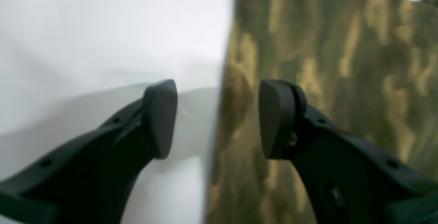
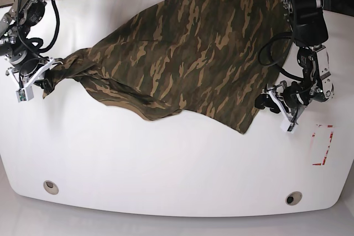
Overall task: Layout the t-shirt on the table in an organized manner, then fold the t-shirt properly
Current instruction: 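Drag the shirt edge with the left gripper toward the right gripper's side, then lift the shirt high with both grippers and swing it up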
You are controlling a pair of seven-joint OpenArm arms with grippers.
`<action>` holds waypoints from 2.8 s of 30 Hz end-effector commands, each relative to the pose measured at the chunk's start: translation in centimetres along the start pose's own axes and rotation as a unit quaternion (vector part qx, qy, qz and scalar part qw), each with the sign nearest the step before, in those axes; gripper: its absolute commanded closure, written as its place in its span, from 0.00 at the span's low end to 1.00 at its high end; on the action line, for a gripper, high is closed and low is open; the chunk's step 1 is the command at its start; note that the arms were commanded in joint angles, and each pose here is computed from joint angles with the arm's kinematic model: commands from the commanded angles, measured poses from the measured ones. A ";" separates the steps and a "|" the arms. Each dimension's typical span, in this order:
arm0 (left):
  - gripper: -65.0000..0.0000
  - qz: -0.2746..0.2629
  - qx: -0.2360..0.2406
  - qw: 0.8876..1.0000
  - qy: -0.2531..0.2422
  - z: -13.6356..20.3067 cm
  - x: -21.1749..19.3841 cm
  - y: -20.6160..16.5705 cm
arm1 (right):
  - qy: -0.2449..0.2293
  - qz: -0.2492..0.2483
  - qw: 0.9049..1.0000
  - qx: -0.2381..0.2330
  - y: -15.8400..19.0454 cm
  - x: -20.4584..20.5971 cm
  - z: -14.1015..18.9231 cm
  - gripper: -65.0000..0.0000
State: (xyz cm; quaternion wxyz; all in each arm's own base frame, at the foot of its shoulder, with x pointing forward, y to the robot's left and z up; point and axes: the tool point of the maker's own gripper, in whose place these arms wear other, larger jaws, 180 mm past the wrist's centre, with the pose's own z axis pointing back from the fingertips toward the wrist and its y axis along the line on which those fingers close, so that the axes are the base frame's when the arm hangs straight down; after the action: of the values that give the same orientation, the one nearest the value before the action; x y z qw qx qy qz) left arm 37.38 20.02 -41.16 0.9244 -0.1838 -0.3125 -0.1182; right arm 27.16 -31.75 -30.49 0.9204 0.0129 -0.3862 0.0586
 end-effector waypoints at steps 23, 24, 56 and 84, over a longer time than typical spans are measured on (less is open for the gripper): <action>0.45 -0.023 -0.051 0.998 0.001 -2.4 1.6 -4.6 | -0.030 0.012 0.999 -0.010 -0.6 2.1 0.6 1.00; 0.45 -0.023 -0.054 0.998 -0.001 -2.5 1.7 -4.9 | -0.030 0.011 0.999 -0.010 -0.6 2.1 0.6 1.00; 1.00 -0.003 -0.002 0.997 -0.079 -0.1 7.0 -2.8 | -0.035 0.012 0.999 -0.010 -0.6 2.5 0.6 1.00; 1.00 -0.128 0.136 0.953 -0.239 15.9 22.2 -2.3 | -0.136 0.027 0.990 -0.033 -2.6 11.3 2.0 1.00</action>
State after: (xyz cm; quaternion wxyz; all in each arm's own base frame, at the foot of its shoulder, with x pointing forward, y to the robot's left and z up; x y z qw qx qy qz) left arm 44.92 21.27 -18.16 0.8348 -0.0643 -0.5284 -0.1403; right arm 33.15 -32.14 -23.33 0.8710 0.0025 -0.4865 0.0683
